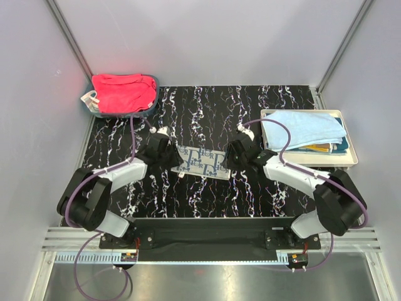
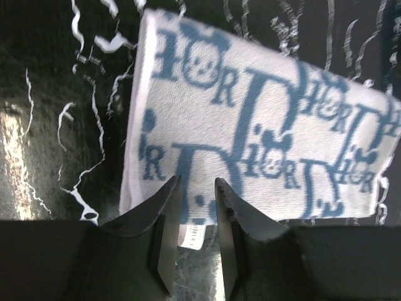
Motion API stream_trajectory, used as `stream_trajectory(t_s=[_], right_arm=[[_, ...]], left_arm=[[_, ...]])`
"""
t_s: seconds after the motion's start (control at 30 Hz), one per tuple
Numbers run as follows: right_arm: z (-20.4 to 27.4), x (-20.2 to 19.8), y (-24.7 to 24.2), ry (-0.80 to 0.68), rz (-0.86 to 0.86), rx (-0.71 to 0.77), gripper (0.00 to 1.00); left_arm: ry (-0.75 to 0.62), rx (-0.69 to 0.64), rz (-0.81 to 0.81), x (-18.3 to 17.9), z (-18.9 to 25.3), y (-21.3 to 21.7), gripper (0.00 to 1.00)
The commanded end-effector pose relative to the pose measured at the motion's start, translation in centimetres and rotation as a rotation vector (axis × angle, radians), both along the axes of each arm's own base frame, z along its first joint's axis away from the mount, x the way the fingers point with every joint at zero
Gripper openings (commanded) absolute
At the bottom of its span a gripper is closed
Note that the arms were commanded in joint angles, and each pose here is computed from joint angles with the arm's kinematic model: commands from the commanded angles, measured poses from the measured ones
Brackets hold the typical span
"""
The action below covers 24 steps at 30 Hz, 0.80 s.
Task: Fold and stack the towels
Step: Fold the towel, then neatly place the folded towel into the bin
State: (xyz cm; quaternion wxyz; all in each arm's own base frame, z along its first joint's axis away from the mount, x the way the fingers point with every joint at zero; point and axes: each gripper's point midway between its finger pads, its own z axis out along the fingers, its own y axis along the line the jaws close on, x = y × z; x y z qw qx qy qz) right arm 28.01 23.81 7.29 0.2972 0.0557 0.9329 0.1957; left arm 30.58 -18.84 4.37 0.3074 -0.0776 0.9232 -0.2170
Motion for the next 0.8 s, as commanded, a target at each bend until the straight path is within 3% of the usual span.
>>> stream_trajectory(t_s=[0.0,0.37,0.57,0.77], right_arm=[[2.4,1.6,-1.8,-0.066,-0.065,-0.071,0.42],[-1.6,3.0,-2.1,0.008,-0.1,-0.067,0.45],[-3.4,3.1,-2.0,0.039,-0.115,-0.068,0.53],[-4.7,3.0,-2.7,0.048,-0.152,-0.082,0.54]], left_arm=[[-0.112,-0.014,-0.016,2.0,4.6,-1.1,0.33],[-0.142,-0.086,-0.148,1.6,7.1,-7.5,0.33],[-0.099,-0.135,-0.23,-0.4,5.1,-11.6,0.33],[-0.048,-0.136,-0.294,-2.7,2.0,-14.3,0.33]])
